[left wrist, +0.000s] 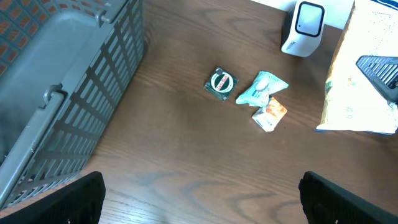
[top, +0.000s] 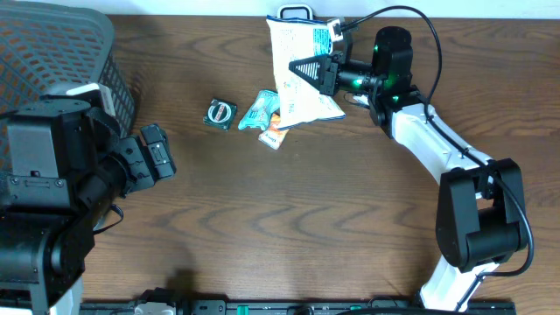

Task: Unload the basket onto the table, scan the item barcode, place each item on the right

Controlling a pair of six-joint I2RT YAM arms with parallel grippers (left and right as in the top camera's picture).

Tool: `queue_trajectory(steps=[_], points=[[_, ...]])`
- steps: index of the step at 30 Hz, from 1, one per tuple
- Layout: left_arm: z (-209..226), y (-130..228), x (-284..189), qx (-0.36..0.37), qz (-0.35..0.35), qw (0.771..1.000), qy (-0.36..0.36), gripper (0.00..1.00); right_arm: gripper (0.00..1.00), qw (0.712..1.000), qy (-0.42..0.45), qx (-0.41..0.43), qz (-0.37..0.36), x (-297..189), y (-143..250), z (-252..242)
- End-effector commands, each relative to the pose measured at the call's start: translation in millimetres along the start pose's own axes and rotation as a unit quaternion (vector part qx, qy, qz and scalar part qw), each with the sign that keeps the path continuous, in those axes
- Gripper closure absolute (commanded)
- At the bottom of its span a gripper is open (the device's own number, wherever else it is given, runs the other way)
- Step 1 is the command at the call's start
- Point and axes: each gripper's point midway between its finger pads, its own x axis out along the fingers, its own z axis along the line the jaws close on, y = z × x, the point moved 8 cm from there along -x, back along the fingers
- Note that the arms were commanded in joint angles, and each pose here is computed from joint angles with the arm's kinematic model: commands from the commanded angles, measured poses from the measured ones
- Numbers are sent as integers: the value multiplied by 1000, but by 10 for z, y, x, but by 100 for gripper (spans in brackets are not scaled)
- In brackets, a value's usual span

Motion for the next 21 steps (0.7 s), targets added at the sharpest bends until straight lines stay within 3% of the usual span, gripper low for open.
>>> queue_trajectory(steps=[1,21], points=[[9,-6,-23,0,-4,1000,-2,2,99,1000,-5,-17,-7,-18,-77,99],[9,-6,-23,0,-4,1000,-2,2,99,999,24,-24,-1,-25,-23,15]])
